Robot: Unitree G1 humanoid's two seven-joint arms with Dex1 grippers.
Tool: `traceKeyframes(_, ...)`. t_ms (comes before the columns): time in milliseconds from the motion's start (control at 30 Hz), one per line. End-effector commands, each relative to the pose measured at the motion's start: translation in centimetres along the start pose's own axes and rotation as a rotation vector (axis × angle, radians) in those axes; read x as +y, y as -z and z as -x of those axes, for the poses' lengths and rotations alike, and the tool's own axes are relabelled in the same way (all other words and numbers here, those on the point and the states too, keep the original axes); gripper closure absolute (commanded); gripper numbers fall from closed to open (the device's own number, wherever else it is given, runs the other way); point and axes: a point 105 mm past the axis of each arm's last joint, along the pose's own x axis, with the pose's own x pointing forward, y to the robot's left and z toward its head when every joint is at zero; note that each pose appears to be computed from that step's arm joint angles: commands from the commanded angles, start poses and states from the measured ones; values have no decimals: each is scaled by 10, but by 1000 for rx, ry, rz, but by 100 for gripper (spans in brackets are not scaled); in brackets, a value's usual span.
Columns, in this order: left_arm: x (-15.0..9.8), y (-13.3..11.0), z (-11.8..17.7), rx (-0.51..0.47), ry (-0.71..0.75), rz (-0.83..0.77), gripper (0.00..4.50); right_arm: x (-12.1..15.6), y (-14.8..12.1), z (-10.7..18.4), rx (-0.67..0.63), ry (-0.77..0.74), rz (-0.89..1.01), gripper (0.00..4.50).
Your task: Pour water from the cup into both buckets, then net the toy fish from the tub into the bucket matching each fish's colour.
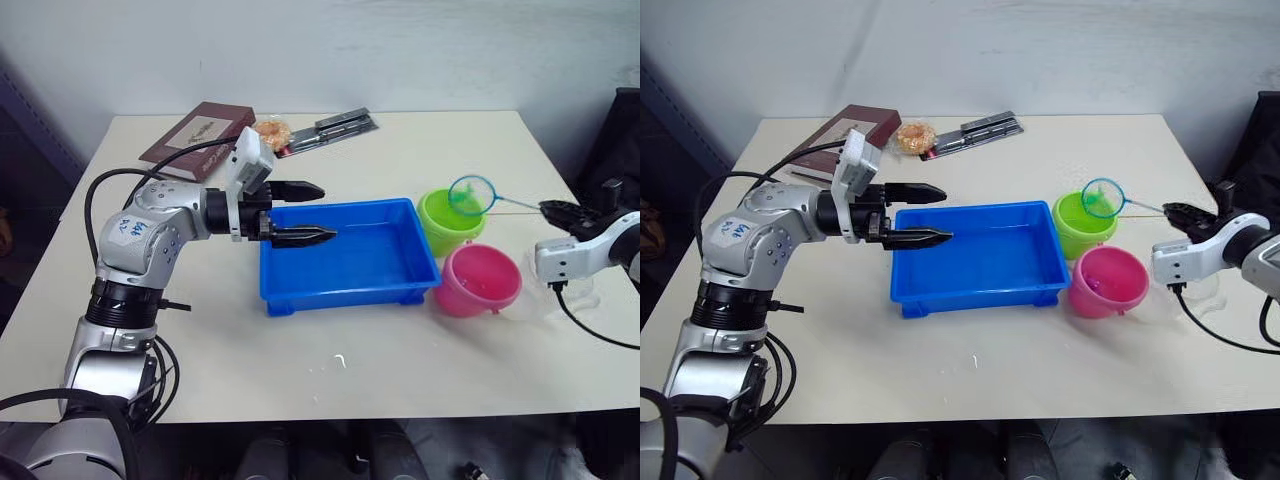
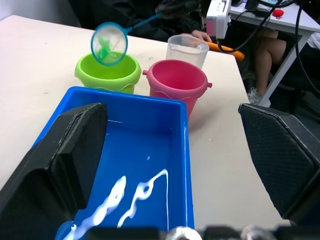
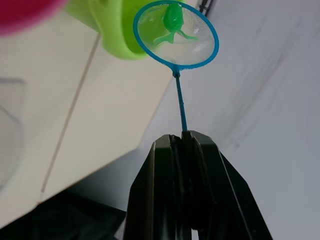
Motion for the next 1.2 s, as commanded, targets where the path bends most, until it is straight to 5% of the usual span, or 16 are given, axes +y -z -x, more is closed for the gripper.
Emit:
traceKeyframes(33, 0, -11, 5, -9, -12, -54, 1, -12, 3, 3, -17, 23, 70, 450)
traceKeyframes(167, -1, -9, 4, -1, -7, -57, 1, -10, -15, -1, -104, 12, 115, 450)
traceKeyframes(433, 0, -9, 4, 3, -7, -68, 1, -20, 15, -2, 17, 33, 102, 450)
traceKeyframes(500, -1, -9, 4, 4, -6, -68, 1, -7, -11, -4, -99, -18, 140, 450)
traceKeyframes(600, 0, -8, 4, 5, -5, -70, 1, -27, 21, -1, 33, 40, 129, 450)
traceKeyframes(733, -2, -8, 1, 0, -1, -75, 1, -3, -11, -5, -119, -38, 169, 450)
traceKeyframes(833, -1, -9, 2, -4, -12, -79, 1, -20, 19, -4, 18, 15, 141, 450)
traceKeyframes(933, -2, -9, 4, -2, -14, -80, 1, -8, -1, -7, -86, -31, 175, 450)
traceKeyframes(1033, 0, -8, 6, 5, -25, -84, 1, -30, 28, -6, 43, 34, 143, 450)
traceKeyframes(1200, -2, -8, 7, 9, -25, -82, 1, -21, 5, -10, -73, 9, 81, 450)
